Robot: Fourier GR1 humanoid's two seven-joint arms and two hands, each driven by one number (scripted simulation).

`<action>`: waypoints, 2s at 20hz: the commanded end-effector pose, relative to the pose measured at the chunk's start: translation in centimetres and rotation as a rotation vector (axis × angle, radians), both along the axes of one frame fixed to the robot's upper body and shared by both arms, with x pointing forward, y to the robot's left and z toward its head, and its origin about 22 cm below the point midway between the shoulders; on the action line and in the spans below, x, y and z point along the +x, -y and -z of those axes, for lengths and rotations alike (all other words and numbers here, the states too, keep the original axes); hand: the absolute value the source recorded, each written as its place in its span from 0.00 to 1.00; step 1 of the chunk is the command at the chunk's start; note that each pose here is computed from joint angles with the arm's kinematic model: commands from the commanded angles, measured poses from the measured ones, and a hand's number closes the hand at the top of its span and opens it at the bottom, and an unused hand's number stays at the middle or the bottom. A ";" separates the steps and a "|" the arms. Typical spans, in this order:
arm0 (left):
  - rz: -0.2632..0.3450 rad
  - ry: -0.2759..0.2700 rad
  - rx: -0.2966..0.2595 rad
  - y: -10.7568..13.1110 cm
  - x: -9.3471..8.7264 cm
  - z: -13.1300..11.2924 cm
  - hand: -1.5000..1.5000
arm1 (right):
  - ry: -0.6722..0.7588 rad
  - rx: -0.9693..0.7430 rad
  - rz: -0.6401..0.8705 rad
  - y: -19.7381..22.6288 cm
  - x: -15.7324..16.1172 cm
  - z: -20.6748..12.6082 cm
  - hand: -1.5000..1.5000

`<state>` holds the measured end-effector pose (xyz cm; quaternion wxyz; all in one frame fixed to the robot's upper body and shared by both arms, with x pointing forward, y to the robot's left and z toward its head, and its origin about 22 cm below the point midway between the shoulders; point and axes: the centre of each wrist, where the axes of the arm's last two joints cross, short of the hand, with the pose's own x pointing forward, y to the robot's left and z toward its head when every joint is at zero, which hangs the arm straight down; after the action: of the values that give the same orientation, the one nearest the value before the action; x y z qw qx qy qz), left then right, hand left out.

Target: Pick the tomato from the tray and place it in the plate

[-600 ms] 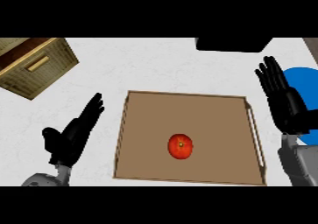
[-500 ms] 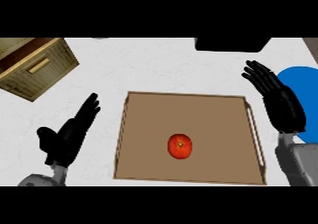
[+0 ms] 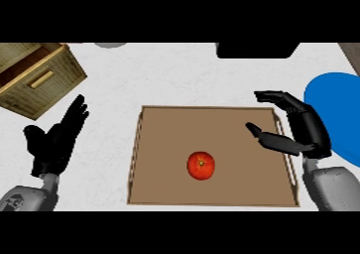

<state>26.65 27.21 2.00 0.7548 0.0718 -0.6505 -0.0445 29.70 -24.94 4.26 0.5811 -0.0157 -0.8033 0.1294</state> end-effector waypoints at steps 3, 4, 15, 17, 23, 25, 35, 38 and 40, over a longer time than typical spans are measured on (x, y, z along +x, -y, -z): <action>-0.023 -0.019 0.013 -2.3 1.3 0.2 0.50 | 0.014 -0.037 -0.125 -2.7 -2.1 5.1 0.00; -0.024 -0.020 -0.003 -4.1 0.8 0.3 0.50 | -0.003 -0.093 -0.145 -0.8 -3.7 6.8 0.00; -0.030 -0.009 0.001 -1.4 1.7 -0.3 0.50 | -0.041 -0.410 -0.202 -3.3 -4.1 1.7 0.00; -0.027 -0.009 -0.010 -1.6 1.4 0.3 0.50 | -0.085 -0.455 -0.221 -3.1 -5.3 0.0 0.00; -0.020 0.004 0.009 -1.0 0.8 -0.1 0.50 | -0.188 -0.614 -0.292 -5.0 -4.4 -1.5 0.00; -0.028 -0.011 -0.004 -2.2 2.4 0.1 0.50 | -0.192 -0.687 -0.276 -5.8 -5.0 -2.0 0.00; -0.031 0.010 0.007 -1.9 2.1 0.5 0.50 | -0.273 -0.872 -0.306 -8.5 -3.3 -1.6 0.00; -0.024 -0.011 0.006 -1.6 1.2 0.6 0.50 | -0.293 -0.903 -0.320 -10.3 -5.2 -1.5 0.00; -0.024 -0.032 0.004 -1.8 2.6 -0.3 0.50 | -0.319 -0.926 -0.340 -10.7 -4.5 -0.4 0.00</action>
<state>28.34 28.39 2.12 0.7602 0.0802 -0.6436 -0.0376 25.62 -15.34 5.23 0.5978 -0.1218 -0.5732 0.5470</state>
